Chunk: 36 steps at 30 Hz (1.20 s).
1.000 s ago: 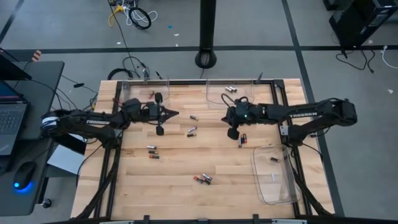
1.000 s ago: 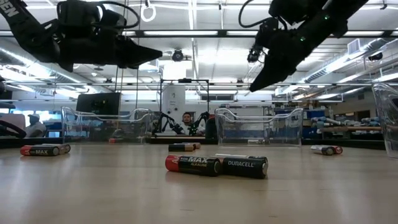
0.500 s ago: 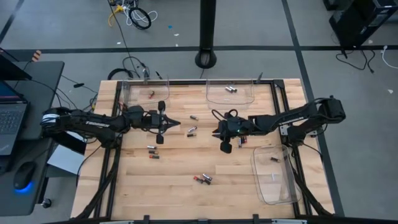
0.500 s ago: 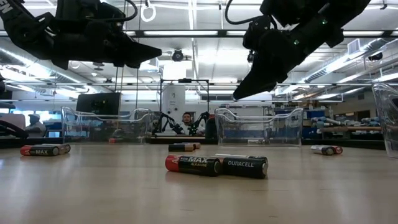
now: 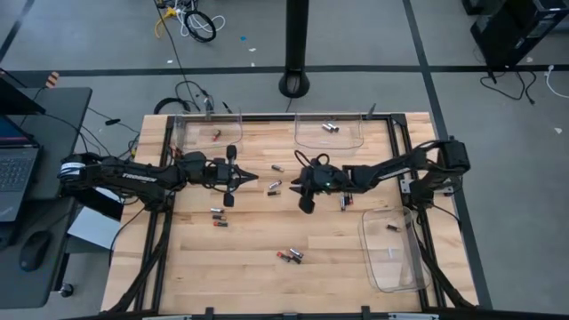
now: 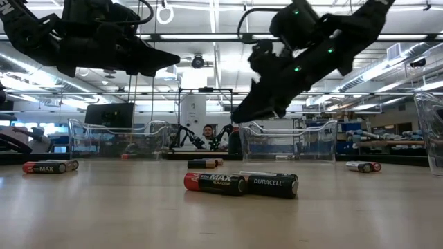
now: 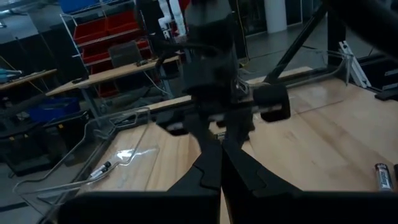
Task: Sort batteries
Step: Put the brown battery into the bottom right transparent bin
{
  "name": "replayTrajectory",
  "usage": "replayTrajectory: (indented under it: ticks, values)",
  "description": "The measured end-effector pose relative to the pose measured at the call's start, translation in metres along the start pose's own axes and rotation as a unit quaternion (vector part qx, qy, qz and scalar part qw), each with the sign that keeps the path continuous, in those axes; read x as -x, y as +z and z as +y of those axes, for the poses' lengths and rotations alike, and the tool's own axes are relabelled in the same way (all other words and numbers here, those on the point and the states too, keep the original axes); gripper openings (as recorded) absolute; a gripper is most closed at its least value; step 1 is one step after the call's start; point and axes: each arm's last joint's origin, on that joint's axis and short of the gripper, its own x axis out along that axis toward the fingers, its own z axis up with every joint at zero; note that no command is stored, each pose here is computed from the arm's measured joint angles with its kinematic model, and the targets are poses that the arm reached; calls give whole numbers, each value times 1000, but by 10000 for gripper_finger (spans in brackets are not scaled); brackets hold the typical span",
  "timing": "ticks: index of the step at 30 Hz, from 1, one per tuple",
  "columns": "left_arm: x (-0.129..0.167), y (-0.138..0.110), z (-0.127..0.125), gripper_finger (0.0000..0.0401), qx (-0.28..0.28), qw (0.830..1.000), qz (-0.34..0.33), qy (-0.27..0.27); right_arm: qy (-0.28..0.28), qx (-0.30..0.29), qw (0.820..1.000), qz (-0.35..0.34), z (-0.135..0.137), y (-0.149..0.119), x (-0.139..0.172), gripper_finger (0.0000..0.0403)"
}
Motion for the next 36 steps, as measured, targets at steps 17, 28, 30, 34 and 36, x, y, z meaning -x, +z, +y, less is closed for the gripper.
replayTrajectory:
  ticks: [17,28,30,34,36]
  values:
    - [0,-3,-1,10,0,1000,14,-3,-89,19,991,98,-37,42,-69,153]
    - [0,-3,-1,10,-6,1000,13,-3,-116,18,982,150,-64,26,-90,168]
    - [0,-2,-1,10,-12,1000,12,-3,-115,23,981,154,-66,25,-91,167]
    - [0,-2,0,10,-14,1000,10,-2,-104,22,981,164,-69,19,-95,167]
    - [0,-2,-1,10,-14,1000,11,-2,-100,21,981,167,-70,18,-96,167]
